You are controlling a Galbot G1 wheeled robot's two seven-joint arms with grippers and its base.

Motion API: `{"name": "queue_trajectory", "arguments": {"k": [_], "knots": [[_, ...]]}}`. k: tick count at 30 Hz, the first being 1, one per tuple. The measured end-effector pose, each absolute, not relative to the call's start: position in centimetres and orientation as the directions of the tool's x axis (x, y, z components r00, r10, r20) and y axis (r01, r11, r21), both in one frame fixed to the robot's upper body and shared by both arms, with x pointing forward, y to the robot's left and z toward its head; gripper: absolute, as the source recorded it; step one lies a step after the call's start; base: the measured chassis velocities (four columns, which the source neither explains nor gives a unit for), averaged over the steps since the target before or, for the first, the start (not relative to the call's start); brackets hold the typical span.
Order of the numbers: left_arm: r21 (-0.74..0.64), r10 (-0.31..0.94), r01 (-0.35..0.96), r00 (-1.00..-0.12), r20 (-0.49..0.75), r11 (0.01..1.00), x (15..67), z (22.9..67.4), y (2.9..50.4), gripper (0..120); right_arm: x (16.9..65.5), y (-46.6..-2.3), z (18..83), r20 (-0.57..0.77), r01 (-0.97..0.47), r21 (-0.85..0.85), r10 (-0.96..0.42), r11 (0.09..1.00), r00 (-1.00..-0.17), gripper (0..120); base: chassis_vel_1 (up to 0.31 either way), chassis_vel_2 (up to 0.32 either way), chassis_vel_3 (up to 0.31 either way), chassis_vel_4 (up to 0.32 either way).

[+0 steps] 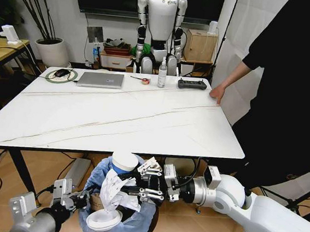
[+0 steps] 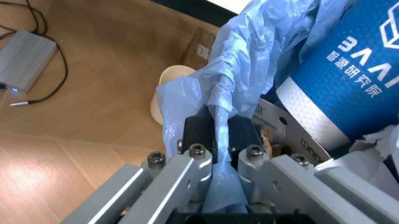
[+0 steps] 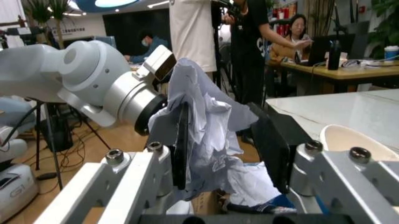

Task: Pick up the trash bin and place the trash from the table into it.

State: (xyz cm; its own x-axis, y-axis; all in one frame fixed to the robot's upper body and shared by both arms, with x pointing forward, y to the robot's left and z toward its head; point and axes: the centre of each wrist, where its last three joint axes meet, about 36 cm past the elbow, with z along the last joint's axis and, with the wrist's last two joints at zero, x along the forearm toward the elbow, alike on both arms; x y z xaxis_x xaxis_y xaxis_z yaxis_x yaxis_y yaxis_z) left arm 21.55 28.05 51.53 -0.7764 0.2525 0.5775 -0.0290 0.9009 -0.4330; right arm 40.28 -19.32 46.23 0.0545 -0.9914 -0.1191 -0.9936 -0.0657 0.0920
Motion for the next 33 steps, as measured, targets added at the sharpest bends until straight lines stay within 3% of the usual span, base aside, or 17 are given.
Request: {"name": "queue_trajectory", "arguments": {"k": [3,9,19,33], "knots": [[-0.433,0.253,-0.029,-0.776,0.578,0.901,21.6,51.5,28.0,0,40.3,-19.3,46.2,-0.118,-0.994,0.092,-0.992,-0.065,0.054,41,0.0,0.0,0.0,0.0],[-0.433,0.253,-0.029,-0.777,0.577,0.901,21.6,51.5,28.1,0,40.4,-19.5,46.1,-0.113,-0.994,0.091,-0.992,-0.064,0.053,67,0.0,0.0,0.0,0.0],[-0.435,0.253,-0.03,-0.777,0.577,0.9,21.6,51.5,28.1,0,40.9,-19.9,45.7,-0.096,-0.995,0.084,-0.995,-0.047,0.039,98,0.0,0.0,0.0,0.0],[-0.437,0.254,-0.03,-0.777,0.576,0.899,21.6,51.5,28.1,0,41.0,-20.5,45.6,-0.087,-0.996,0.079,-0.996,-0.04,0.033,100,0.0,0.0,0.0,0.0]]}}
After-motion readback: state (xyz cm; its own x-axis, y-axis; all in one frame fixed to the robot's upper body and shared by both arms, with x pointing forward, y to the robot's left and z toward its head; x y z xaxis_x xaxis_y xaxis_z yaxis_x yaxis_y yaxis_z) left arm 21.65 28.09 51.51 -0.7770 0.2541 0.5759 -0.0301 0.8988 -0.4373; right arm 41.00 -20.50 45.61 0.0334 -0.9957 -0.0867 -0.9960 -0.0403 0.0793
